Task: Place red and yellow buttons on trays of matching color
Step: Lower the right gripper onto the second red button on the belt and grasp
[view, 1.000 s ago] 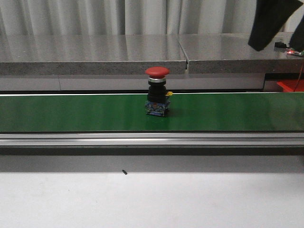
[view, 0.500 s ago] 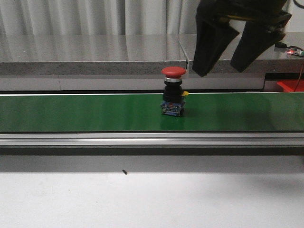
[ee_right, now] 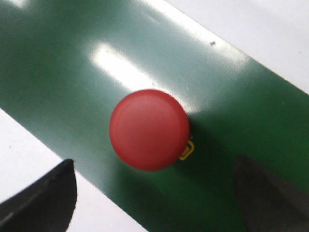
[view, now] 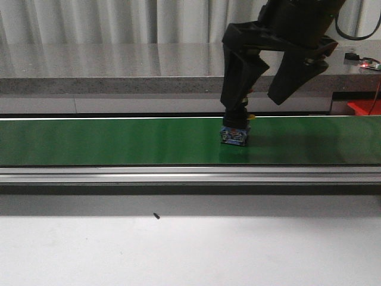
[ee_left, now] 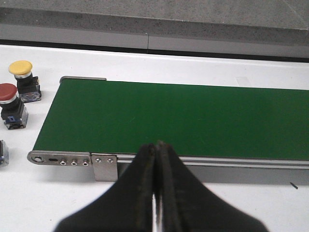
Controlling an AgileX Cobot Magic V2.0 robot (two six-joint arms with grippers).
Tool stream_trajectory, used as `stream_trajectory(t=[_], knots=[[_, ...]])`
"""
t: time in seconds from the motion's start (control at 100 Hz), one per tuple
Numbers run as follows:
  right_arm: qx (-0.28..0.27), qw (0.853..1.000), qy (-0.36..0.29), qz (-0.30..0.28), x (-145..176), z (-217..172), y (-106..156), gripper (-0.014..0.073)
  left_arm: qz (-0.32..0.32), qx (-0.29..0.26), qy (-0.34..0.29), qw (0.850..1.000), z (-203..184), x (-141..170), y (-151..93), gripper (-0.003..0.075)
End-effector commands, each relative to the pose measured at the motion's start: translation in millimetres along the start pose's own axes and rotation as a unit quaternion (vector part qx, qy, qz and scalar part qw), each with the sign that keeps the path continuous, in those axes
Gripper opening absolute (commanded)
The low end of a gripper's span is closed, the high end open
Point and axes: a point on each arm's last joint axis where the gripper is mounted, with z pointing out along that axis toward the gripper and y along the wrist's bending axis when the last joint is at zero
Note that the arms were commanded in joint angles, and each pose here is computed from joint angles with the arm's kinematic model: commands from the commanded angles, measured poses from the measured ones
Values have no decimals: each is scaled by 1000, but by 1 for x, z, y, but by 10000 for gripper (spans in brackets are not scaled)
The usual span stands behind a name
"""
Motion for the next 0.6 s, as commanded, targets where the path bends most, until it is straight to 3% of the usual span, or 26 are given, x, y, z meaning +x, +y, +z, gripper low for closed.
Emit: stream_trajectory(t=[0.0,0.33,0.59], knots=[[2,998,-60,-4,-13,-20,4,643,0,10,-49,999,-3,-14,-2,-20],[10,996,-85,-4,-17,-20,2,638,0,10,-49,999,-3,-14,-2,-20],[33,996,-77,-26,-16,-20,-2,410,0,10,-49,999,-3,-14,-2,-20]])
